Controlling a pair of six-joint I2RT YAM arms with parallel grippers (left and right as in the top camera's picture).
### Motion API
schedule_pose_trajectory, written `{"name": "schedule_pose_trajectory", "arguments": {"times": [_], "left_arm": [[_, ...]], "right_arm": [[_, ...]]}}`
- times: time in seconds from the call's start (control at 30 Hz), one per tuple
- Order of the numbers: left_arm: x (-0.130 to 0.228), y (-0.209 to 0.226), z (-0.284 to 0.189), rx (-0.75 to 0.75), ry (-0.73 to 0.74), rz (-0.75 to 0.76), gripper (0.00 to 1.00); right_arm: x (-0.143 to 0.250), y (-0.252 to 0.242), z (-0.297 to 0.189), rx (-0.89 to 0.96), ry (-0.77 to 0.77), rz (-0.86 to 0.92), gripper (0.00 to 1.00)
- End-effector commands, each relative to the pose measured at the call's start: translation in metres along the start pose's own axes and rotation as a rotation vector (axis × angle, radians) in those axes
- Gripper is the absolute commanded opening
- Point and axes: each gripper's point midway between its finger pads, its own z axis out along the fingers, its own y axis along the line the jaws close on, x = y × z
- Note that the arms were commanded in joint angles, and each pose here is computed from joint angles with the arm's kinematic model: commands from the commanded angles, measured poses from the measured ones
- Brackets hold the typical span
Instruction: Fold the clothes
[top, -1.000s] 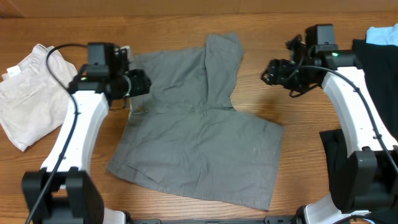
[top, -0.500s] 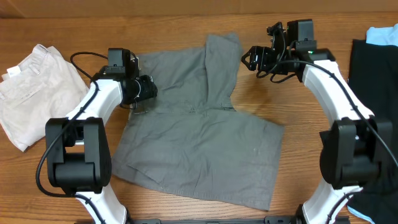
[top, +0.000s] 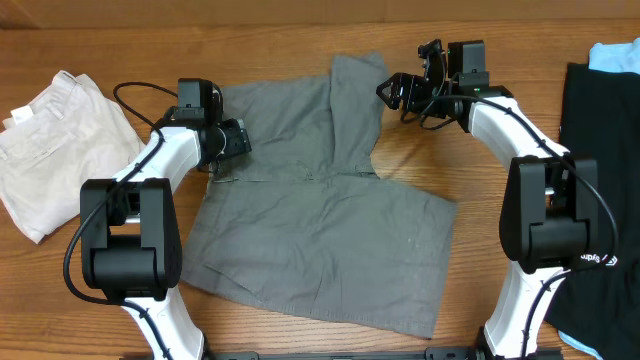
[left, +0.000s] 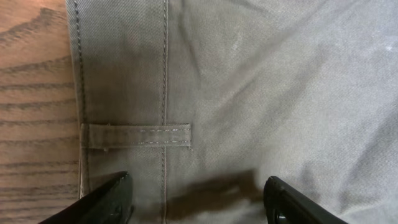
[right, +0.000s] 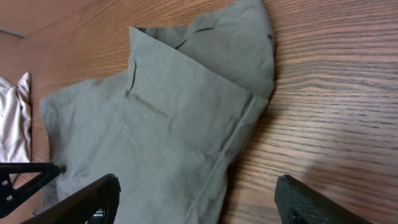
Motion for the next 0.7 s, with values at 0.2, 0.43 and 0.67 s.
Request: {"name": "schedule_pose_trajectory", "arguments": {"times": [0.2, 0.43, 0.67], "left_arm": [[0.009, 0.013, 0.015, -0.041, 0.036, -0.022, 0.73], [0.012, 0.014, 0.015, -0.045, 0.049, -0.023, 0.73], [0.014, 0.014, 0.014, -0.048, 0.057, -0.024, 0.73]], "right_arm": [[0.014, 0.001, 0.037, -0.04, 0.028, 0.016, 0.76], [-0.001, 0.002, 0.042, -0.058, -0.038, 0.021, 0.49], [-0.019, 0.001, 0.037, -0.074, -0.099, 0.055, 0.32]]}}
